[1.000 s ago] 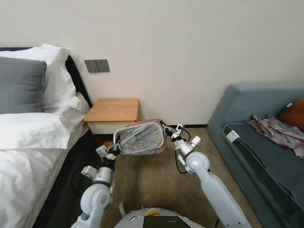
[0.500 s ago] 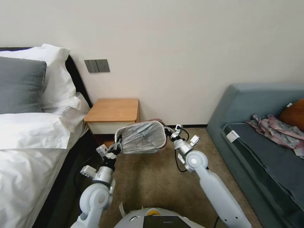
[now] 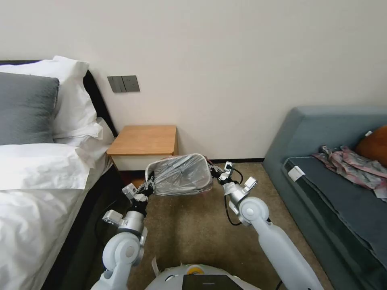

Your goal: Pick up the garbage bag from the table and place it over the trash can.

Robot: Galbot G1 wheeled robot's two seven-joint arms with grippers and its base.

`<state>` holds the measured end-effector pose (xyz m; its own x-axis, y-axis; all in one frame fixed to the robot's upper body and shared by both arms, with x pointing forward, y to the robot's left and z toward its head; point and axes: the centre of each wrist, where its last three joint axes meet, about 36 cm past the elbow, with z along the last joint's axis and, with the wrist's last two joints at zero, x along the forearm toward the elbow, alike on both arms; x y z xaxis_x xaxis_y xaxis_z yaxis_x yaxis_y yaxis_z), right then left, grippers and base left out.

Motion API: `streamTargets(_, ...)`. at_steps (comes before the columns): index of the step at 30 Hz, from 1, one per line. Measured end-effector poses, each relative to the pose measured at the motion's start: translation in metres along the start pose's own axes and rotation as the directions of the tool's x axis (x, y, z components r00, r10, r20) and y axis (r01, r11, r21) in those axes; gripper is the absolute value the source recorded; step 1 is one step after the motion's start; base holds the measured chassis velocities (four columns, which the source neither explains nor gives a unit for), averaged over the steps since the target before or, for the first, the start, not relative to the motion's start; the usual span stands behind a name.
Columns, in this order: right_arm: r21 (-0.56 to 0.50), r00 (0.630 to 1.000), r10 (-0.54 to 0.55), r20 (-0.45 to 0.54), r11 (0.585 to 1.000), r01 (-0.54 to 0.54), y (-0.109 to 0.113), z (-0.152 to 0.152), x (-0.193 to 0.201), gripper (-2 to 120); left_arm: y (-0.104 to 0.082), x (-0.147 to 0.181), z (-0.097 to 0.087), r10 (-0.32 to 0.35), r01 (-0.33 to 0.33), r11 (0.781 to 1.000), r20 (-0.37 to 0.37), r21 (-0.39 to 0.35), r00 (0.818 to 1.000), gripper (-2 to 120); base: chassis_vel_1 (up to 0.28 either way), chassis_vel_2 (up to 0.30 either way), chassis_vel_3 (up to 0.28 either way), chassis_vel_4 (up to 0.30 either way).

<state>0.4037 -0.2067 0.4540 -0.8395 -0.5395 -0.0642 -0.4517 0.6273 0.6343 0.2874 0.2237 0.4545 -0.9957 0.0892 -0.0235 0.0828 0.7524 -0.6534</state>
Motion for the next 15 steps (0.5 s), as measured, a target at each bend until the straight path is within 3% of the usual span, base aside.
streamTargets(8, -0.019, 1.000, 0.011, -0.005, 1.000, -0.011, 0.0082, 0.0044, 0.0064, 0, 0.0007, 0.0009, 0.0004, -0.003, 0.003, 1.000, -0.001, -0.010, 1.000, 5, 0.000, 0.000, 0.000, 0.000)
streamTargets(9, -0.014, 1.000, 0.021, -0.006, 1.000, -0.021, 0.0027, 0.0035, 0.0015, 9, -0.0012, 0.0023, 0.0003, 0.003, -0.003, 1.000, -0.001, -0.010, 1.000, 5, 0.000, 0.000, 0.000, 0.000)
streamTargets(15, 0.012, 1.000, 0.009, -0.013, 1.000, -0.009, -0.0005, -0.0009, 0.0066, 28, -0.0007, 0.0033, -0.0007, 0.001, -0.001, 1.000, 0.000, -0.016, 1.000, 5, 0.000, 0.000, 0.000, 0.000)
